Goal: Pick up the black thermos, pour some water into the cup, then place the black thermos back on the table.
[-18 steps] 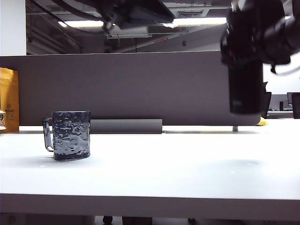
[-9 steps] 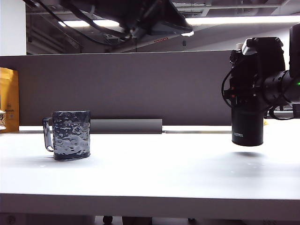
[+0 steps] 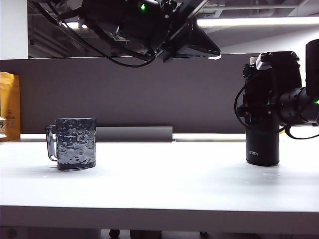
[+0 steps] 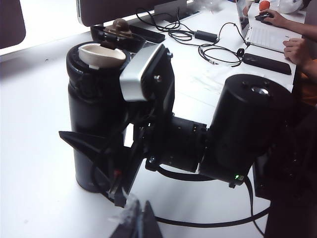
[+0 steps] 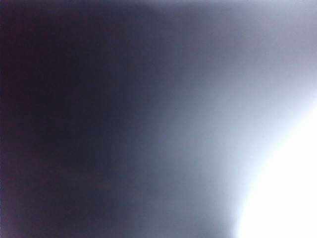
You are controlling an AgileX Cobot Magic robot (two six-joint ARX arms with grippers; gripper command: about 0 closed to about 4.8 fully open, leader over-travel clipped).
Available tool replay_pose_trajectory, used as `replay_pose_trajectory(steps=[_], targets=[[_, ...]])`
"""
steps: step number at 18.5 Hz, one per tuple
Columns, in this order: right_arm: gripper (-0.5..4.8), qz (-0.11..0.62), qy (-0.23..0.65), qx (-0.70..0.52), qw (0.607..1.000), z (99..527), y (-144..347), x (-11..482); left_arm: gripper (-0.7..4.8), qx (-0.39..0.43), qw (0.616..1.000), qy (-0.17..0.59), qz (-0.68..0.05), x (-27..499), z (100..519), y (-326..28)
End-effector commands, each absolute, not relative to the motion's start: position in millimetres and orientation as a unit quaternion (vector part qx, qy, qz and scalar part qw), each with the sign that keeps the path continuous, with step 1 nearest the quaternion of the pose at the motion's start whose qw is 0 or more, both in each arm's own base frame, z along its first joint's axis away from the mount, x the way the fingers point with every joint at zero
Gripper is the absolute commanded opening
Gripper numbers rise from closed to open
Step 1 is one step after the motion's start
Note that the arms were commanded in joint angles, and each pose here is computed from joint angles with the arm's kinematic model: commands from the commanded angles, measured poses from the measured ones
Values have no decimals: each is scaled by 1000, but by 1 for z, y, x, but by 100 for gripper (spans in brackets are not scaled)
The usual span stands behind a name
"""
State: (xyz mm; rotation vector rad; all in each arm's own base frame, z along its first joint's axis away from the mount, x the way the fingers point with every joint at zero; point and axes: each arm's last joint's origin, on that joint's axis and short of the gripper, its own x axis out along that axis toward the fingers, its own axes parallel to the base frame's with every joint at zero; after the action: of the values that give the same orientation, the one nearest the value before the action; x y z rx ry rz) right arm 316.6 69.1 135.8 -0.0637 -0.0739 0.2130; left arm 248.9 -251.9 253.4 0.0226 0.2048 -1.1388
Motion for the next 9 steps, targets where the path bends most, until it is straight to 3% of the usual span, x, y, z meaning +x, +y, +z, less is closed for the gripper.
replay_pose_trajectory(steps=[1, 2, 3, 5, 9], targets=[[52, 107, -32, -32, 993, 131, 69, 318, -5, 11, 836, 96, -539, 248, 255, -253], [55, 108, -28, -32, 993, 130, 69, 318, -5, 11, 836, 96, -539, 248, 255, -253], [133, 108, -27, -33, 993, 130, 69, 318, -5, 12, 836, 97, -539, 248, 254, -253], [461, 107, -35, -32, 993, 132, 69, 318, -5, 12, 836, 98, -539, 248, 254, -253], [479, 107, -40, -31, 993, 140, 68, 312, -5, 11, 836, 96, -540, 247, 256, -252]])
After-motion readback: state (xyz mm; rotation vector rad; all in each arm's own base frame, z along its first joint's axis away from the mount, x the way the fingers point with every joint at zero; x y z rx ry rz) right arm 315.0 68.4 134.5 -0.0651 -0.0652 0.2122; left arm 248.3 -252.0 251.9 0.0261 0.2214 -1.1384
